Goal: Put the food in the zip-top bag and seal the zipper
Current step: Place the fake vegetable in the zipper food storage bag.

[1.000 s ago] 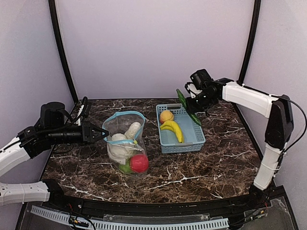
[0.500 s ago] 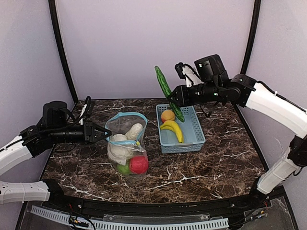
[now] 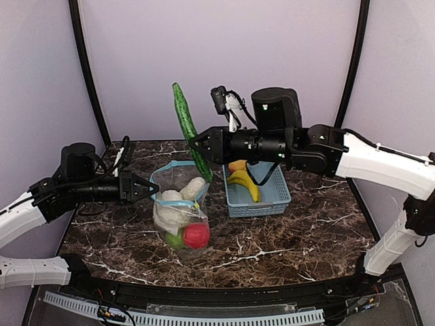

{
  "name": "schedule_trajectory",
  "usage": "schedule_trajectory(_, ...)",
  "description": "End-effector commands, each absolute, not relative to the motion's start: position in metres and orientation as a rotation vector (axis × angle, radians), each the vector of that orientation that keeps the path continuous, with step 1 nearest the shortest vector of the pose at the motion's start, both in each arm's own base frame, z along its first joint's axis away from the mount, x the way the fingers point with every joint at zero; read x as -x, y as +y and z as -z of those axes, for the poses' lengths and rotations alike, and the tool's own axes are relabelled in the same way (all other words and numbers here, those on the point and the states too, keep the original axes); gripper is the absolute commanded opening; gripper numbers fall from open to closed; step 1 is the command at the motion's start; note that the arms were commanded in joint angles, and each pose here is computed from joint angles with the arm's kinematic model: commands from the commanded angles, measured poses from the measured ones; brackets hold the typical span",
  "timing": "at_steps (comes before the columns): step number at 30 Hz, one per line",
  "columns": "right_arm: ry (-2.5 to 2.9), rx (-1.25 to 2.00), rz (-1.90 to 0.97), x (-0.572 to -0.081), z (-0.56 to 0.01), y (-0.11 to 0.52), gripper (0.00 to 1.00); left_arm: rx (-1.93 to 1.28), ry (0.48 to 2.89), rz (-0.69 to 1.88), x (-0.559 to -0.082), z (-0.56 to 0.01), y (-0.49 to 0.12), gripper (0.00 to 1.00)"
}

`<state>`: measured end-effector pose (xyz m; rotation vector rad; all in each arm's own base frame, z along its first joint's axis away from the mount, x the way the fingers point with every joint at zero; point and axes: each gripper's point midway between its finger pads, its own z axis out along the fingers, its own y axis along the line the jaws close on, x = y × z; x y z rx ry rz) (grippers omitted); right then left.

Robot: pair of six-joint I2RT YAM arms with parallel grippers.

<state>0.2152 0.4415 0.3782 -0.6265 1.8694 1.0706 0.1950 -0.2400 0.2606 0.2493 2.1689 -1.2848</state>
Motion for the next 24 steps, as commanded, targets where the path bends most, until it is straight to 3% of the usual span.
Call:
schedule_trajectory(1,1.774,0.619,-1.124,-0.209,-0.391,0.471,0.06,-0.271,2.100,1.322,-0.196,-0.278,-0.242,0.01)
schedule_trajectory(20,1.827,0.670,-1.070,-0.205,-0.316,0.505,0.07,-0.258,2.099,1.331,-0.194,-0.278,-0.241,0.01)
schedule_trajectory(24,1.871,0.666,-1.054,-0.202,-0.302,0.498,0.13,-0.260,2.102,1.331,-0.194,-0.277,-0.241,0.01)
